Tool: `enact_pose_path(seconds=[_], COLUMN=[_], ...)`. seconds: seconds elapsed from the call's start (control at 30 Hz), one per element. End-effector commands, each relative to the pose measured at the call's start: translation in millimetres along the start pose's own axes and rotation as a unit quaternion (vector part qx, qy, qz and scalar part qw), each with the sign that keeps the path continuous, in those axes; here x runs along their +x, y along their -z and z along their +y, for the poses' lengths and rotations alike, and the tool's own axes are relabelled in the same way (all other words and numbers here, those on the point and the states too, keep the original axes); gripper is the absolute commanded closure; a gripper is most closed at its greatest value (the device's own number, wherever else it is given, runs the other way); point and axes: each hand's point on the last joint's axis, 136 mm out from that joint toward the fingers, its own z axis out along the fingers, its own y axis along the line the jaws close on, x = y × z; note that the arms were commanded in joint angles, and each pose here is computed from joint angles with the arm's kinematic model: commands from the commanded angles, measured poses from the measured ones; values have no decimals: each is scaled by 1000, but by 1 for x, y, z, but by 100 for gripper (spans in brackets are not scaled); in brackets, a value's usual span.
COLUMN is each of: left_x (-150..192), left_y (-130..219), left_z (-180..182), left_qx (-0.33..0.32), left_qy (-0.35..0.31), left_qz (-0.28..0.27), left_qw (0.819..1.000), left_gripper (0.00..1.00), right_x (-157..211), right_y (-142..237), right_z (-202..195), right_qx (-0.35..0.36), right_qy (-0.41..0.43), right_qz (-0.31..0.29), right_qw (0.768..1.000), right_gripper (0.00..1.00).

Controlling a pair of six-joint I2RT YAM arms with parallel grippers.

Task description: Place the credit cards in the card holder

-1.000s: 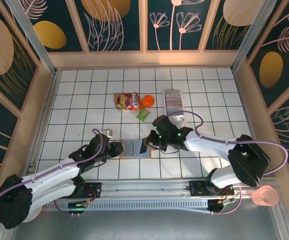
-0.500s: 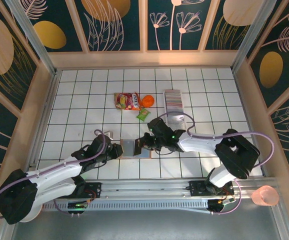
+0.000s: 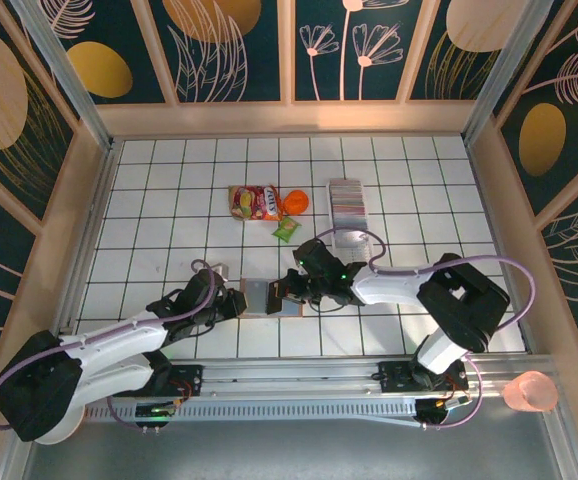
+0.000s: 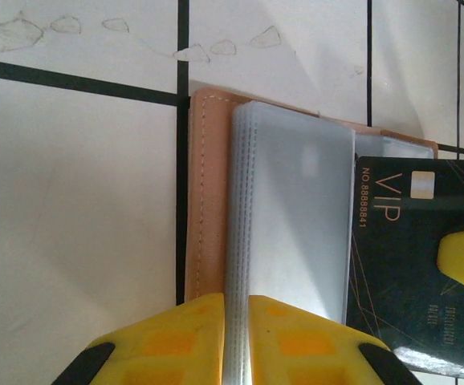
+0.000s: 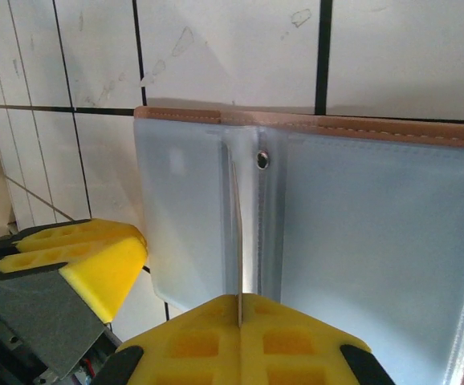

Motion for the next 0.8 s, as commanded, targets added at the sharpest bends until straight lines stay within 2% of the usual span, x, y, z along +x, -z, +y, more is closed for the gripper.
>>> enact_pose_path(seconds=[0.0, 0.77], left_x=[4, 10], left_y=[-2, -5], left_z=[4, 13], left_qx=[-2, -12], left_qy=[-7, -4], left_qz=[5, 12], left_qw=[1000, 1000], left_gripper=[86, 93], right_x=[4, 5], right_y=[-4, -11], right_z=[-1, -4], right_qx=[-10, -32], right_qy=[6, -10], right_qz=[6, -1], right_qw=[1000, 999], right_gripper=[100, 100])
